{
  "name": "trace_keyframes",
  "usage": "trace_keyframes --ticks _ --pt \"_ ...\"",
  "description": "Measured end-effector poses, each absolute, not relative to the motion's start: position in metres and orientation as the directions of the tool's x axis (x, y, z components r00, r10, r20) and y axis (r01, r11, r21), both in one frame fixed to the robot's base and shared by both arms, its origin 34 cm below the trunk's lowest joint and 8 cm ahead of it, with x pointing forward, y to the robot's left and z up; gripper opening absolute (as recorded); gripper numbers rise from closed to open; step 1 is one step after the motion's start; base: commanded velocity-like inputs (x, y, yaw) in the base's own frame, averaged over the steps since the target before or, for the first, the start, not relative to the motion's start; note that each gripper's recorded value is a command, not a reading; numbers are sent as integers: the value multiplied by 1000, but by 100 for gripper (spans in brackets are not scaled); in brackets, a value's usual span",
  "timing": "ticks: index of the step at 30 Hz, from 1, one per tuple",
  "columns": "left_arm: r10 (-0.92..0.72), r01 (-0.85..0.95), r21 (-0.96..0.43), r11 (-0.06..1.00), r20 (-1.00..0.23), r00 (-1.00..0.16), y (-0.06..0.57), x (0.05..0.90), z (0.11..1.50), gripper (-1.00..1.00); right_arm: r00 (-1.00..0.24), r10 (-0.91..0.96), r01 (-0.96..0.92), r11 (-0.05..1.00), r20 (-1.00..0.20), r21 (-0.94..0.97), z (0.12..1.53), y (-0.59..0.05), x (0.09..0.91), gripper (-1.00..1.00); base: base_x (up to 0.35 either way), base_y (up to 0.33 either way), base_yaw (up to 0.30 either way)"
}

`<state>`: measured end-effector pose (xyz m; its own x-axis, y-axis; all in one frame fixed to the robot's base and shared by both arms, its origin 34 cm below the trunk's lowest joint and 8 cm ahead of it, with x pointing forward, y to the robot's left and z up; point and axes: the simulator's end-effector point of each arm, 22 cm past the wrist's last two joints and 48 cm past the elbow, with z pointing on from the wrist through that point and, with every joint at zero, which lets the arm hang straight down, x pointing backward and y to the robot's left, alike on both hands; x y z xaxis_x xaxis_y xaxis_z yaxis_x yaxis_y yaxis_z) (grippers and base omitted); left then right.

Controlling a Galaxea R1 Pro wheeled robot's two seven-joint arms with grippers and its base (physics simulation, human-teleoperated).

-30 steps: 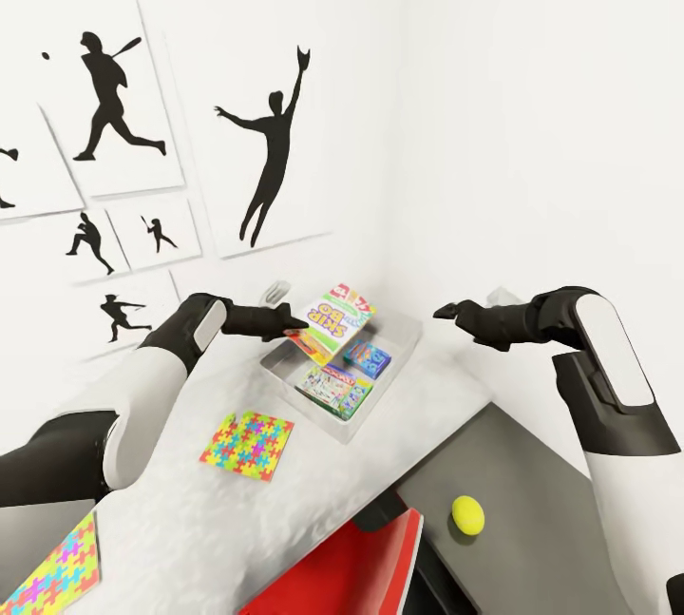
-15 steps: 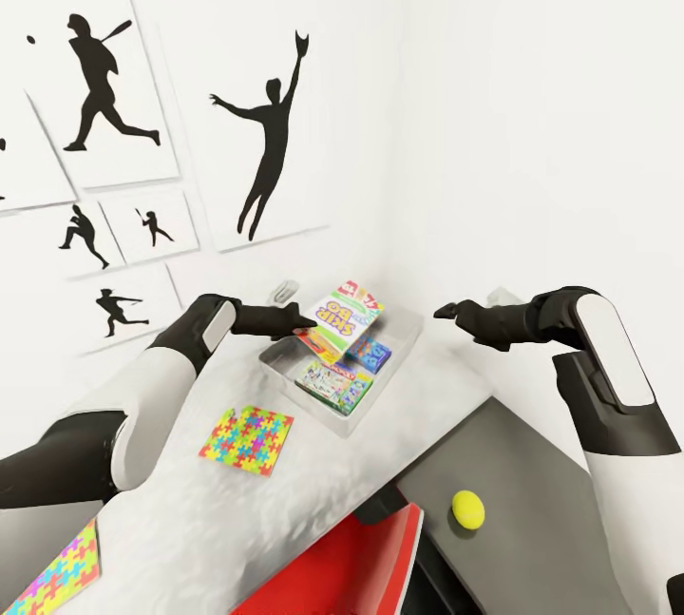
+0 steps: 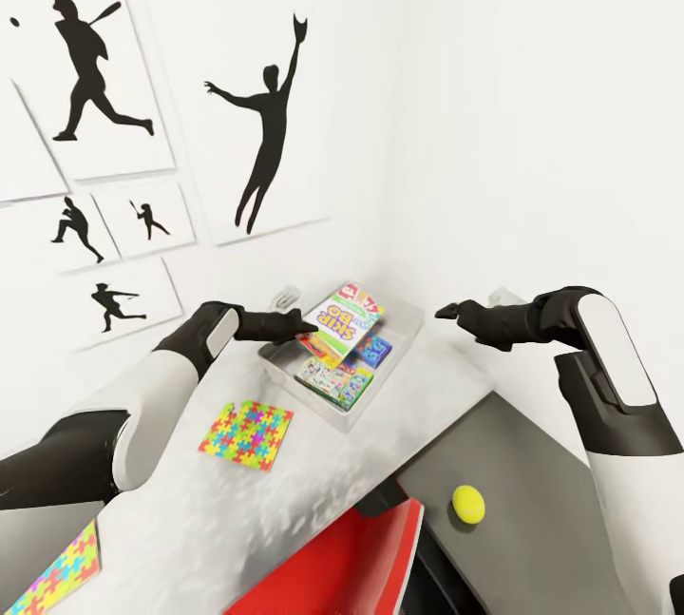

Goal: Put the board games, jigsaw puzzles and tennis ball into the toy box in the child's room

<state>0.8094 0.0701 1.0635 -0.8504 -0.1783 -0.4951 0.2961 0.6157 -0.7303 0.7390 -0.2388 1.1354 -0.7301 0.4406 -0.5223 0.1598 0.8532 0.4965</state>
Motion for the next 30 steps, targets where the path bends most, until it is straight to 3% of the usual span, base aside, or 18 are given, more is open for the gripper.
trace_keyframes --ticks 30 --pt "-157 294 -735 611 -476 -865 50 809 1028 -100 -756 438 183 855 -486 486 1104 -239 745 100 0 0 0"
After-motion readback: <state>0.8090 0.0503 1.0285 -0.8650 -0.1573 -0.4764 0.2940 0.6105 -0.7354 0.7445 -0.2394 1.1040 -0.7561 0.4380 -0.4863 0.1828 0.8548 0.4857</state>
